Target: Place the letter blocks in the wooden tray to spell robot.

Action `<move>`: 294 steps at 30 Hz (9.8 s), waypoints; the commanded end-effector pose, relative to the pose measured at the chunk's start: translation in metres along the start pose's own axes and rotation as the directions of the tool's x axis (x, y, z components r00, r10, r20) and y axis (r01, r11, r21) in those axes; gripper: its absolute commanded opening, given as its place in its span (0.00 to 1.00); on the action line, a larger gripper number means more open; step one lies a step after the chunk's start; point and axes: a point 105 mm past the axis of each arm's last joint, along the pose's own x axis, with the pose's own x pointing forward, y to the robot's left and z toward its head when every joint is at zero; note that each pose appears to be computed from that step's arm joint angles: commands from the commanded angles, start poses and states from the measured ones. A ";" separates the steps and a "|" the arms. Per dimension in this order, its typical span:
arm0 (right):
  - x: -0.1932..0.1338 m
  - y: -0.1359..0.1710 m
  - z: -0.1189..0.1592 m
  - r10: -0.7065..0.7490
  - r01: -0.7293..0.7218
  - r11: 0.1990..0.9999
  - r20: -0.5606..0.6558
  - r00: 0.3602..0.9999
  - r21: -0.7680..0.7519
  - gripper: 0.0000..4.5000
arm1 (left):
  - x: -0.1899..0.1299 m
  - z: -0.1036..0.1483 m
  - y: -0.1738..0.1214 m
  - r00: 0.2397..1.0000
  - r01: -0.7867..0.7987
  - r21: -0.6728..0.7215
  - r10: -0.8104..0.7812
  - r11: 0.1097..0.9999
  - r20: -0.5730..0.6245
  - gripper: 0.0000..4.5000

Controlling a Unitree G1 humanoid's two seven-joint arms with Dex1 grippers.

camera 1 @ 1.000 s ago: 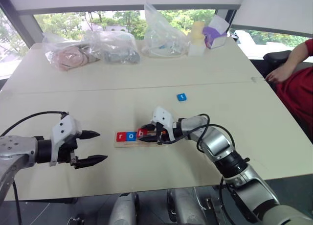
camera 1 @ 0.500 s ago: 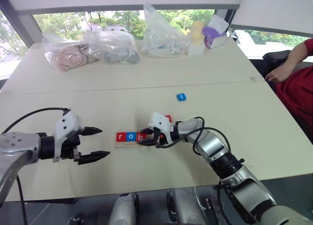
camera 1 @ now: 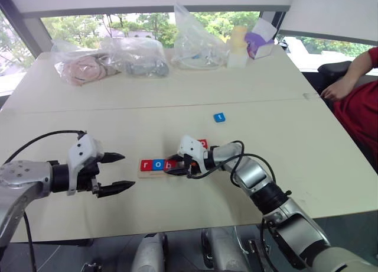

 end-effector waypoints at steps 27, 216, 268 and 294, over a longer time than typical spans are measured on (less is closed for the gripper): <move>-0.015 -0.040 0.011 -0.145 0.140 0.956 -0.001 0.989 -0.257 0.99 | 0.008 0.011 -0.003 0.999 0.010 0.028 -0.010 1.000 0.032 1.00; -0.216 0.030 -0.032 -0.554 0.558 0.747 -0.126 0.823 0.362 0.99 | 0.038 -0.018 0.034 0.998 -0.064 0.186 0.060 0.980 0.027 1.00; -0.085 -0.032 0.022 -0.278 0.279 0.960 -0.025 0.960 0.023 0.25 | 0.010 0.016 0.004 0.989 0.138 0.075 -0.133 0.988 -0.069 1.00; -0.037 -0.015 0.008 -0.206 0.206 0.979 -0.129 0.970 -0.016 0.25 | 0.015 0.011 -0.012 0.996 0.086 0.006 -0.086 0.996 -0.012 1.00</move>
